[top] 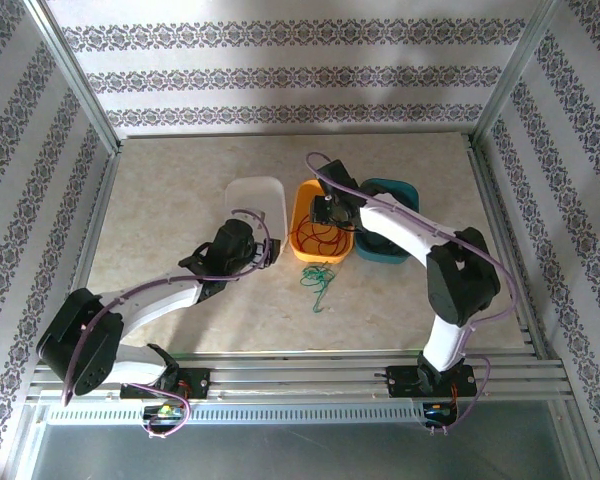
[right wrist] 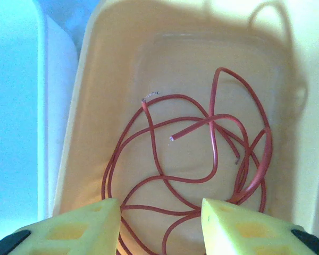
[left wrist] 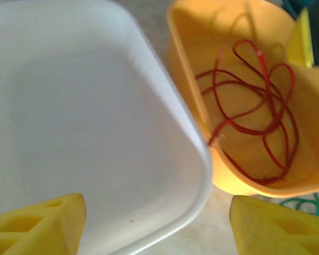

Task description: Untangle the cables

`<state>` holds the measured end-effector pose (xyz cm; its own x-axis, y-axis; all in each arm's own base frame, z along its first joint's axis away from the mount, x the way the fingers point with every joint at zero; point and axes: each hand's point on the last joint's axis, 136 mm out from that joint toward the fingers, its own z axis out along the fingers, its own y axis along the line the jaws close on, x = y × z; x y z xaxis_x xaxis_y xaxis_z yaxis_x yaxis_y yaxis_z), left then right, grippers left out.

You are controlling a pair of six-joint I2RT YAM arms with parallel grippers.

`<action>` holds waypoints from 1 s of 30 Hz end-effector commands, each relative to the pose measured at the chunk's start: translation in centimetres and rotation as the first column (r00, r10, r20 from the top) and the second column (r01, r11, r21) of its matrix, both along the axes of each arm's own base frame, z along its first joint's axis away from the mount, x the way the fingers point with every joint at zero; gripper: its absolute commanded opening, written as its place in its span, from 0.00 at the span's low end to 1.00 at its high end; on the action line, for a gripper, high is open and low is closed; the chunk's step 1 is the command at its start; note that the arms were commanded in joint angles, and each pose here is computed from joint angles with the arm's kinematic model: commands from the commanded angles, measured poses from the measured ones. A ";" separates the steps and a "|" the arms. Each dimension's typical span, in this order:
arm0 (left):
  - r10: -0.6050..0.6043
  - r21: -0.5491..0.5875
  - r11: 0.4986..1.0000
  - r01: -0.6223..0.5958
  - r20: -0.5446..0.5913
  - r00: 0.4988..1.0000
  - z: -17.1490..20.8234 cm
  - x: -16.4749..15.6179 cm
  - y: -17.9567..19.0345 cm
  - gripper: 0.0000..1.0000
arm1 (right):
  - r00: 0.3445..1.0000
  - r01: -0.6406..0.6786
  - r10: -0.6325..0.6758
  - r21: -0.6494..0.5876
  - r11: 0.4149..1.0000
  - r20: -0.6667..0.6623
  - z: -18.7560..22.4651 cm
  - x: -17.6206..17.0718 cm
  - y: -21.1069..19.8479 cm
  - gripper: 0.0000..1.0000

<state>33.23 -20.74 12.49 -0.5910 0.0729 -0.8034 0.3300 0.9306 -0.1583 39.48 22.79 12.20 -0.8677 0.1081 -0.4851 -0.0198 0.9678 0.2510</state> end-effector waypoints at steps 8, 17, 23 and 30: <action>-0.548 -0.002 0.832 0.555 -0.154 0.822 -2.9 -7.7 -9.2 0.69 | 0.993 0.099 -0.100 0.018 0.995 0.069 1.6 -3.6 -4.5 0.44; -0.512 -0.039 0.858 0.511 -0.140 0.848 -5.1 -6.2 -11.3 0.60 | 0.994 0.081 -0.080 -0.008 0.997 0.073 1.3 -6.0 -6.0 0.44; -0.497 -0.020 0.864 0.502 -0.182 0.848 -6.6 -5.7 -11.4 0.58 | 0.995 0.048 -0.047 -0.016 0.999 0.087 1.6 -7.0 -5.9 0.44; -0.469 0.017 0.874 0.486 -0.237 0.851 -8.9 -5.6 -10.9 0.46 | 0.985 -0.162 0.160 0.020 0.987 0.069 1.3 -10.4 -3.6 0.44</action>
